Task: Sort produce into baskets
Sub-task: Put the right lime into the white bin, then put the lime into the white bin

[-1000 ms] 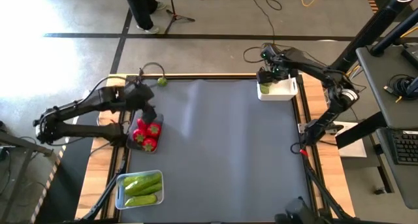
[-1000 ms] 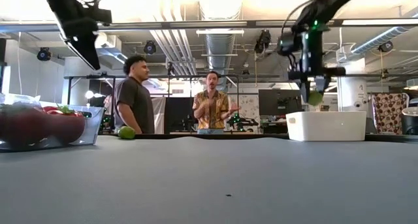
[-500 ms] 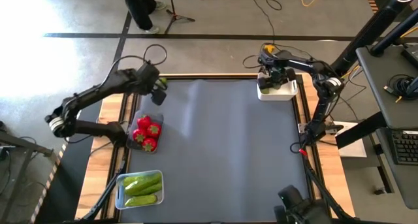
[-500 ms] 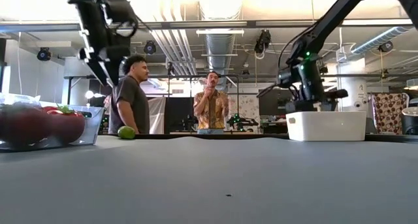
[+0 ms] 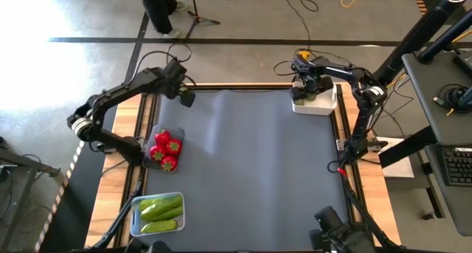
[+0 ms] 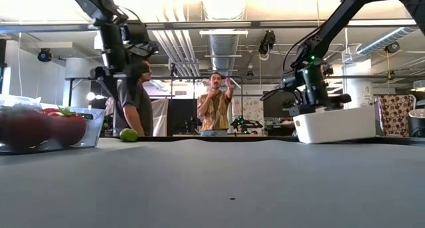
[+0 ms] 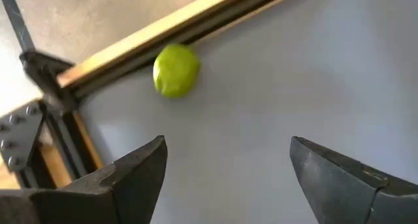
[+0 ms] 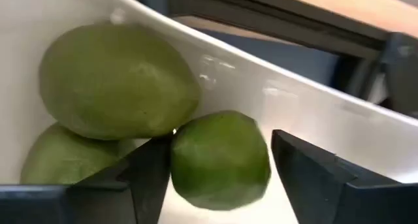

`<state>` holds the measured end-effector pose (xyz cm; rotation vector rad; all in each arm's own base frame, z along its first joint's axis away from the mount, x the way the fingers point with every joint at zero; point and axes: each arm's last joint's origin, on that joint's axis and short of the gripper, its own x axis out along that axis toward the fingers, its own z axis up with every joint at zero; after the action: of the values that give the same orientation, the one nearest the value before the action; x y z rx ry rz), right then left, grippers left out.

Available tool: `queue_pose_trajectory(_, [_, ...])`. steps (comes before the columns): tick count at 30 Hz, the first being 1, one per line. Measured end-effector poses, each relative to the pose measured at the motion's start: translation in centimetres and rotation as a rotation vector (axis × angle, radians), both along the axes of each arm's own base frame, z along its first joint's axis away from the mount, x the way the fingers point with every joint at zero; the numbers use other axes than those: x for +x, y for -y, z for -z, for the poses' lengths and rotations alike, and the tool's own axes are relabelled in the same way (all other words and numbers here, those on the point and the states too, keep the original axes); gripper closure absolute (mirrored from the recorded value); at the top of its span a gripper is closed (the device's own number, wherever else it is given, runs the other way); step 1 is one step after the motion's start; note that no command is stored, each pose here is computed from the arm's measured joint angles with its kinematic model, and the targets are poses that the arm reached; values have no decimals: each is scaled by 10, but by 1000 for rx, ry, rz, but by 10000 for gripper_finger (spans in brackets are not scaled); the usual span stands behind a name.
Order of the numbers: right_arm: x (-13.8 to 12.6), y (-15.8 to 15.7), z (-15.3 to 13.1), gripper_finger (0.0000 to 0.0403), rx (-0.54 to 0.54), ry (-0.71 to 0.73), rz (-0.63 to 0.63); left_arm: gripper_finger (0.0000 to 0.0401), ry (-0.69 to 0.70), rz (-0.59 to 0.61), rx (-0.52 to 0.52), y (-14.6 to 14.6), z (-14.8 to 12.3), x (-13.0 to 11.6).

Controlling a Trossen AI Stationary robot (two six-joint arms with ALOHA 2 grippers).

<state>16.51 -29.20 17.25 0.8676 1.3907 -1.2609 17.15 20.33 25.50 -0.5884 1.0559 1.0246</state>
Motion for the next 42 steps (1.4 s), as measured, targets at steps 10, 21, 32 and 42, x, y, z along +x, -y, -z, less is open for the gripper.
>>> queue_pose_trajectory(10, [-3, -9, -24, 76, -42, 38, 7, 67, -80, 23, -107, -56, 6, 14])
queue_pose_trajectory(21, [-3, -35, -78, 41, -164, 195, -26, 67, -142, -29, -218, -96, 38, 4])
queue_pose_trajectory(32, [13, -86, -137, 42, -349, 419, -75, 67, -138, -48, -238, -113, 70, 8])
queue_pose_trajectory(42, [22, -110, -152, 42, -390, 510, -76, 96, -104, -51, -255, -124, 78, 14])
